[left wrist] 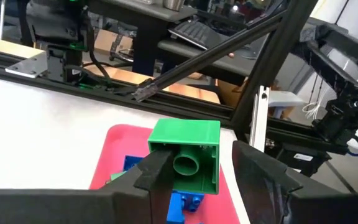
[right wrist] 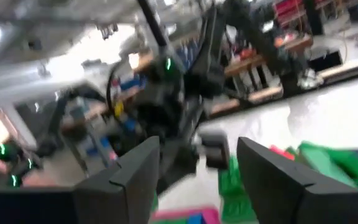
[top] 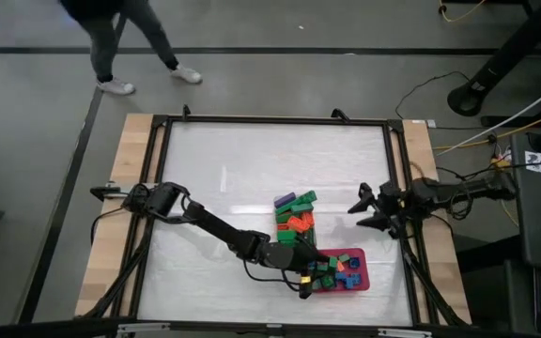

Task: Sort blocks by size
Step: Put the green square game piece into the red bin

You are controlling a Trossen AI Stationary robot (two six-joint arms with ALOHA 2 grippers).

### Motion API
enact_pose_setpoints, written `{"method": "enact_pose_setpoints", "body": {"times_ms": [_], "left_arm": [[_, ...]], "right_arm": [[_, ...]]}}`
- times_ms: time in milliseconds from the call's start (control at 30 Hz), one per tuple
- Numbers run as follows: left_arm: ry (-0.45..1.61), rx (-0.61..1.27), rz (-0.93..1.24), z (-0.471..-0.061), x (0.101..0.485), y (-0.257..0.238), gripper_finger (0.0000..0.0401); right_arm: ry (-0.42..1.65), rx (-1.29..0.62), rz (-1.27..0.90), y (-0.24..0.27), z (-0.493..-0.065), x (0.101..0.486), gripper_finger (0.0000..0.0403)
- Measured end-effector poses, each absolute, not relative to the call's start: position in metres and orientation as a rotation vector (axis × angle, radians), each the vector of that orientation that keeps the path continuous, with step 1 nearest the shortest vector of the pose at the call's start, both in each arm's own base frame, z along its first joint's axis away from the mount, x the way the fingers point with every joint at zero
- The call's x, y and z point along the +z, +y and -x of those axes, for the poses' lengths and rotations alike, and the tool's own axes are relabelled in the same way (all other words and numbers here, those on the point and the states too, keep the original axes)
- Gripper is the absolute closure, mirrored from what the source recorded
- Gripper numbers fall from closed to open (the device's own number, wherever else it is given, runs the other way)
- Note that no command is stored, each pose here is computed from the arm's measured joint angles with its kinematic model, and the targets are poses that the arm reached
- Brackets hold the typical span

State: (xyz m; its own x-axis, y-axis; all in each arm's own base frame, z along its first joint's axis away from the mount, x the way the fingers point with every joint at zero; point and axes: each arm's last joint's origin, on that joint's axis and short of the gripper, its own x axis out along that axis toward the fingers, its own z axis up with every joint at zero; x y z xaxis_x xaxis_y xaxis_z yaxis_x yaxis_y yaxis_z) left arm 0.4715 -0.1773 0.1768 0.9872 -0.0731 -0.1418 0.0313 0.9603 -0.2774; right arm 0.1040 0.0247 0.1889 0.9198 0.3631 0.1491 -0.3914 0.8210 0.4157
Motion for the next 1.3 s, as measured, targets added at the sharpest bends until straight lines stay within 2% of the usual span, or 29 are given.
{"method": "enact_pose_setpoints", "body": {"times_ms": [200, 367, 667, 867, 1067, 1300], "left_arm": [[0.170, -0.053, 0.239, -0.471, 0.175, -0.177, 0.0253], [0.191, -0.052, 0.206, -0.471, 0.173, -0.177, 0.0253], [0.194, -0.058, 0.219, -0.469, 0.172, -0.181, 0.0253], [0.236, -0.083, 0.200, -0.464, 0.168, -0.191, 0.0253], [0.266, -0.075, 0.200, -0.462, 0.165, -0.196, 0.0253], [0.271, -0.081, 0.200, -0.460, 0.165, -0.198, 0.0253]], "right_arm": [[0.054, 0.342, -0.338, 0.043, -0.120, 0.202, 0.0189], [0.141, 0.232, -0.146, 0.065, -0.149, 0.221, 0.0189], [0.461, 0.280, 0.113, 0.117, -0.210, 0.226, 0.0189], [0.569, 0.304, 0.170, 0.141, -0.233, 0.230, 0.0189], [0.576, 0.260, 0.176, 0.151, -0.233, 0.240, 0.0189], [0.648, 0.236, 0.130, 0.153, -0.227, 0.235, 0.0189]]}}
